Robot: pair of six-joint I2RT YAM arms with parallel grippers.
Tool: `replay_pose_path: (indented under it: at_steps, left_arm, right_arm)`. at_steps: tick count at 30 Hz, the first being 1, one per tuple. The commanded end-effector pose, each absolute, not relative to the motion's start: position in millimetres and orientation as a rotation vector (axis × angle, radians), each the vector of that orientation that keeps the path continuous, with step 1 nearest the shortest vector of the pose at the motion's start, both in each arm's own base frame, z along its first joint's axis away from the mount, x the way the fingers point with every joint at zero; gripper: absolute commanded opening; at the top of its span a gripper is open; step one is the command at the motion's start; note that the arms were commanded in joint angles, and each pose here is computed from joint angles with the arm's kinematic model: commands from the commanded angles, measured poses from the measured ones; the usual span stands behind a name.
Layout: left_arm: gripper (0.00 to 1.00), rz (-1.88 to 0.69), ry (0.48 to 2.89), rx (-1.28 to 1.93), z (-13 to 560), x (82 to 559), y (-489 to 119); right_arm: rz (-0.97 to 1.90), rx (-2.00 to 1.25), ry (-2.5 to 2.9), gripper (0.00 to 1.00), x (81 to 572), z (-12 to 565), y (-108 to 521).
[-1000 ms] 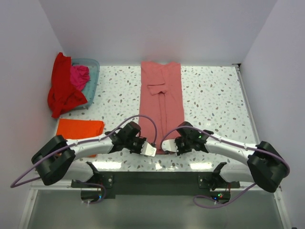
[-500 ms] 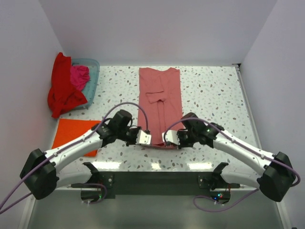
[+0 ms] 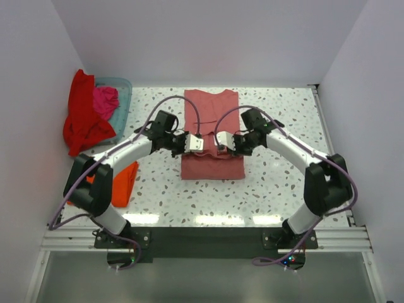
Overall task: Fold and stack the t-shirts
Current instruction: Fold the tshirt
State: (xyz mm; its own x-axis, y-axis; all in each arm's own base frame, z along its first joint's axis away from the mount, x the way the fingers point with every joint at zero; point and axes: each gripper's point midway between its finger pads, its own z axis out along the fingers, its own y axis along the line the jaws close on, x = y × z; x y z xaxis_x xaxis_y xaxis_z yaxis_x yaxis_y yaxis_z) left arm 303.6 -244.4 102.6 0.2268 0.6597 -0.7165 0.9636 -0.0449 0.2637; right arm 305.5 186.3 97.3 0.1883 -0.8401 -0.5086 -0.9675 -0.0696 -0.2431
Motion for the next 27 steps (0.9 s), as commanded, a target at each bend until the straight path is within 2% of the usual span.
replay_pose_path:
  at_steps: [1,7,14,23,24,25,27]
  left_arm:
    - [0.00,-0.479,1.410,1.764,120.1,349.1,-251.7]
    - [0.00,-0.431,1.418,1.725,120.6,411.2,-257.0]
    - [0.00,-0.422,1.459,1.734,92.6,449.0,-255.6]
    - [0.00,-0.396,1.497,1.725,76.9,467.2,-247.0]
    - [0.00,-0.387,1.506,1.719,75.7,469.1,-246.2]
    - [0.00,-0.371,1.524,1.713,74.4,471.3,-243.9]
    - [0.27,-0.325,1.568,1.665,75.6,480.4,-238.5]
  right_arm:
    - [0.339,-1.968,1.547,0.00,343.9,109.5,199.5]
    - [0.342,-1.967,1.558,0.00,396.3,93.6,197.9]
    - [0.306,-1.938,1.575,0.00,449.7,86.6,195.9]
    - [0.307,-1.967,1.587,0.00,460.8,70.2,194.6]
    - [0.290,-1.958,1.592,0.03,463.8,69.4,193.9]
    - [0.280,-1.944,1.599,0.20,466.2,69.7,193.9]
    - [0.230,-1.874,1.641,0.37,478.1,76.0,191.9]
